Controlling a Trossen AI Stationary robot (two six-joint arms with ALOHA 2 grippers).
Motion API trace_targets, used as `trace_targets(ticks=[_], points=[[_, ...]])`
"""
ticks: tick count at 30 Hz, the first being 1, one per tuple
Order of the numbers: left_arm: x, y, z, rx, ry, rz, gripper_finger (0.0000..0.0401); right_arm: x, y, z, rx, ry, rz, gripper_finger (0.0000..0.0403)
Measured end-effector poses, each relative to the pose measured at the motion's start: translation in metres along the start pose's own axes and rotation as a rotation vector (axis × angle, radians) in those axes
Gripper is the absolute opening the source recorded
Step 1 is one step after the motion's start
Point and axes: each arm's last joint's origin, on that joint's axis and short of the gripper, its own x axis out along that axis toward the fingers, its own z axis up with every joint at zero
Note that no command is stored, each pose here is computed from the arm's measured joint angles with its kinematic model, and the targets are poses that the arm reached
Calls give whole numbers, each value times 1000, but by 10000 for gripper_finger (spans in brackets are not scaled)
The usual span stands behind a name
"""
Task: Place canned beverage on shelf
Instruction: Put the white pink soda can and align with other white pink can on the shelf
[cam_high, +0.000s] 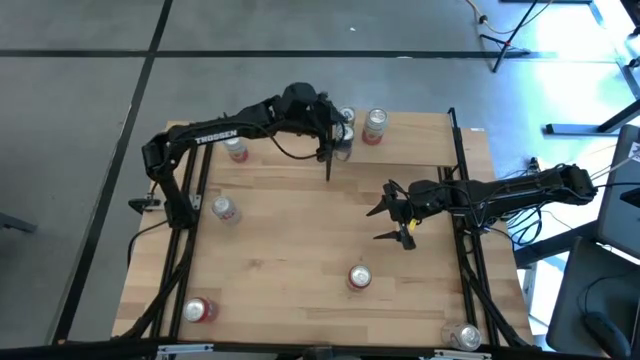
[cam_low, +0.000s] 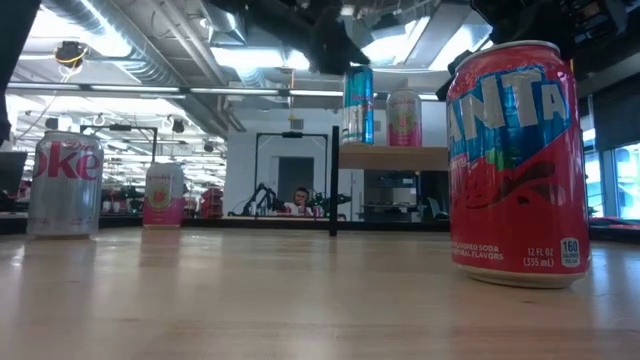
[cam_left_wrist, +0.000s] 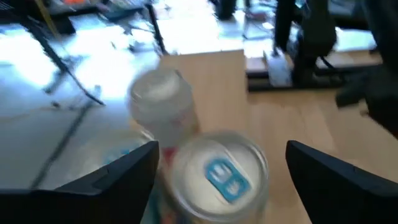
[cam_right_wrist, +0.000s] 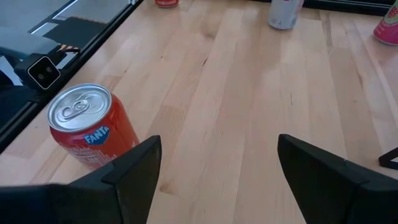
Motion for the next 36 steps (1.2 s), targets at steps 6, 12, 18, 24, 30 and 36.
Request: trace_targets(ticks=[6,12,18,24,30,36], points=[[-32,-10,24,-7,-43,41,331,0,0,-1,2,7,1,303],[-67,-50,35,-17,60,57,330,0,0,0,48,5,1,303],[-97,-81,24,-11,307,264,330,0,0,1,57,-12,-2,303],[-108,-74,-1,-156,554,374,330,0,-1,4,52,-42,-6,303],[-111,-51,-30,-260,715,505,330,0,-1,4,39,-44,-7,303],[-114,-14,-66,-378,852,627,330,0,-1,4,26,-40,-7,303]])
